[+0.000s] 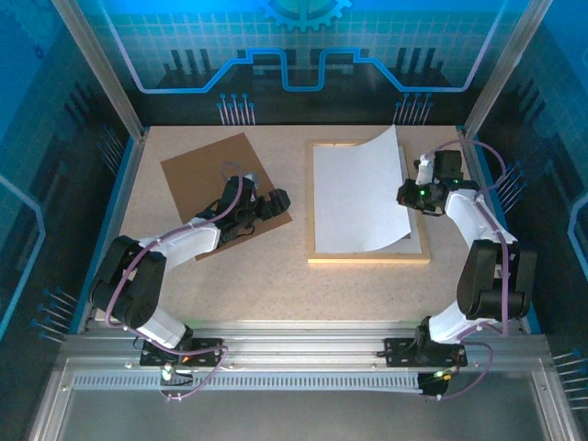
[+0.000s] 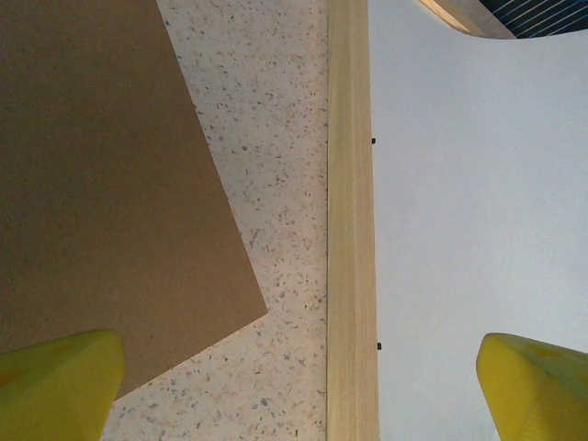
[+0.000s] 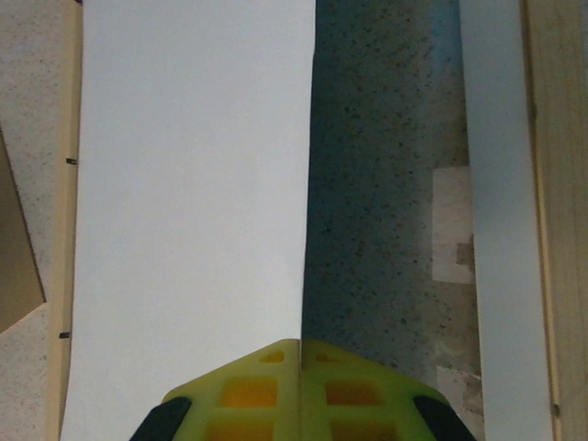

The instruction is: Put the photo into the frame

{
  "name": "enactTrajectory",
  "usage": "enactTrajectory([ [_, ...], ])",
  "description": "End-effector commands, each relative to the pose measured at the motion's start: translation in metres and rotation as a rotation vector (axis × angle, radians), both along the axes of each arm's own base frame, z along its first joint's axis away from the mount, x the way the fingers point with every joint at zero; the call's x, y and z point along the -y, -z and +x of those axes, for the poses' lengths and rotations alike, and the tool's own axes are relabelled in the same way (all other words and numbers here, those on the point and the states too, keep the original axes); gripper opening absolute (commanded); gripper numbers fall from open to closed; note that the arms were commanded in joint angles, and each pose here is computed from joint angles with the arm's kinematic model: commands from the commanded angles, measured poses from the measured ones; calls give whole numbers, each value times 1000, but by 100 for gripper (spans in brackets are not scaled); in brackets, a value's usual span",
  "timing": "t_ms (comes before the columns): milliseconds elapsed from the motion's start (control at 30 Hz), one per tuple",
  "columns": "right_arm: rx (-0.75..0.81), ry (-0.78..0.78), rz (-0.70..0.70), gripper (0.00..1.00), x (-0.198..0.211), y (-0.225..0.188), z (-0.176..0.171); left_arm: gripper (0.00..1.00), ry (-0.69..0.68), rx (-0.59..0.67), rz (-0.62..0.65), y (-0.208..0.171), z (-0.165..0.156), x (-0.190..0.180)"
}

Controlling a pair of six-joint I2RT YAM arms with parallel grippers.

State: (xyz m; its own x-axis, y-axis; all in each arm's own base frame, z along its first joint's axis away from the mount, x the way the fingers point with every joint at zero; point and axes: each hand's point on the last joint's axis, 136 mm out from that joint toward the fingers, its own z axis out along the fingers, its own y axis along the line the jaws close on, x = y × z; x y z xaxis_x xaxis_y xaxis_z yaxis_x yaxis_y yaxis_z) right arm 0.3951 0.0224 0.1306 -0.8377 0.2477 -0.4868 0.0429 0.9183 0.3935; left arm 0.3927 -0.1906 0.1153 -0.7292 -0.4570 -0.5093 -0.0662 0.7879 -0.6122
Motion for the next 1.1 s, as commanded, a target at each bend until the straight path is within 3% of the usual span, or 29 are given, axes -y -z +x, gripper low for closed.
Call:
enactTrajectory([
  [0,15,-17,34,0,-2,0,4,99,19,22,-12,-14,-1,0],
  [533,-28,-14,44,9,-3,14,3,99,17,14,-15,-11,0,1],
  [867,-47,14,19,34,3,21,2,99,15,8,-16,-9,-2,1],
  [1067,-116,89,-75,61,22,36,-5,99,11,8,-17,-8,-3,0],
])
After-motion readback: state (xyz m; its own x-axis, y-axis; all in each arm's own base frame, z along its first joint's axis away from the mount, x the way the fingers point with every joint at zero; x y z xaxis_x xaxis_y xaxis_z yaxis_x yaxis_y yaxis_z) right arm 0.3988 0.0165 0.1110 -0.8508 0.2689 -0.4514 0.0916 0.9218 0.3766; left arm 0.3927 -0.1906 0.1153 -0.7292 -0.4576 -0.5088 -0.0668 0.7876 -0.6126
